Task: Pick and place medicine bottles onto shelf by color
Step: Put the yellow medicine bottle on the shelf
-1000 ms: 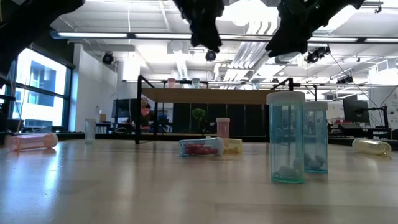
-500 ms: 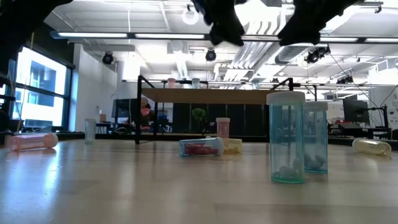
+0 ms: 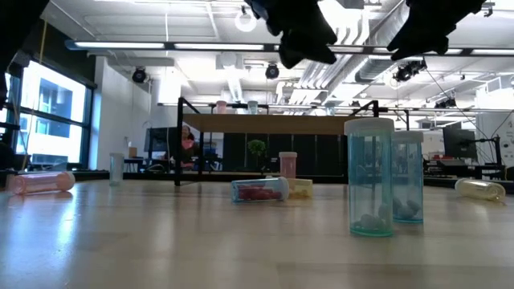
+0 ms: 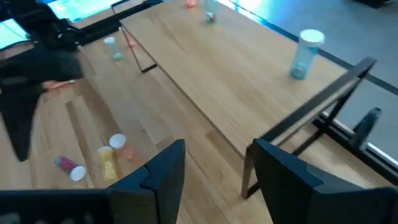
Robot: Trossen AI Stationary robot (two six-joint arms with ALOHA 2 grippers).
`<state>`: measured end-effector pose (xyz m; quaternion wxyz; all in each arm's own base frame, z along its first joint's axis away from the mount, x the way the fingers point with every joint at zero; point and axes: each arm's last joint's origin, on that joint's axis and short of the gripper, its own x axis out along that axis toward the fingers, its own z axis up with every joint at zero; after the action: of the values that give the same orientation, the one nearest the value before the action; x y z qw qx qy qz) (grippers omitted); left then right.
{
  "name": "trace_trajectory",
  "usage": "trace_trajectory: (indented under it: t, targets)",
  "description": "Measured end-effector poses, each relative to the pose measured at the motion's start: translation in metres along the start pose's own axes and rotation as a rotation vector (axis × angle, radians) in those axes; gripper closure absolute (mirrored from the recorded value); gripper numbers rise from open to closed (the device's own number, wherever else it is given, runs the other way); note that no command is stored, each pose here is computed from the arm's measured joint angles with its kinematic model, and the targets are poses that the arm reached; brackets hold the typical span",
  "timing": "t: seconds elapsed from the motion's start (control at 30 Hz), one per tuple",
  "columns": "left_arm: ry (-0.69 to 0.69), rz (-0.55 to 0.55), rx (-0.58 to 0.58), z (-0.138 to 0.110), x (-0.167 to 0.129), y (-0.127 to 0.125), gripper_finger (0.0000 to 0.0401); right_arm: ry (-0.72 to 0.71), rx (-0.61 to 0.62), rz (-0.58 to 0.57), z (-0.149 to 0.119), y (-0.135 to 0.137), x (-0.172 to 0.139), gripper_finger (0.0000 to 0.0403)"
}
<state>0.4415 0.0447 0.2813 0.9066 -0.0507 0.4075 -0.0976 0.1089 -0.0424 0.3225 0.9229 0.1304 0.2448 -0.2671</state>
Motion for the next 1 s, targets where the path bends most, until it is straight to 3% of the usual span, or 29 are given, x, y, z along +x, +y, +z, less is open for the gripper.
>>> trace_trajectory:
  t: [0.3, 1.0]
  targets:
    - [-0.096, 0.139, -0.01, -0.023, -0.01, -0.016, 0.0227, 0.051, 0.054, -0.143, -0.011, -0.002, -0.004, 0.0224]
    - [-0.394, 0.149, -0.018, -0.105, -0.032, -0.029, 0.0227, 0.132, 0.181, -0.328, -0.025, -0.009, -0.008, 0.0224]
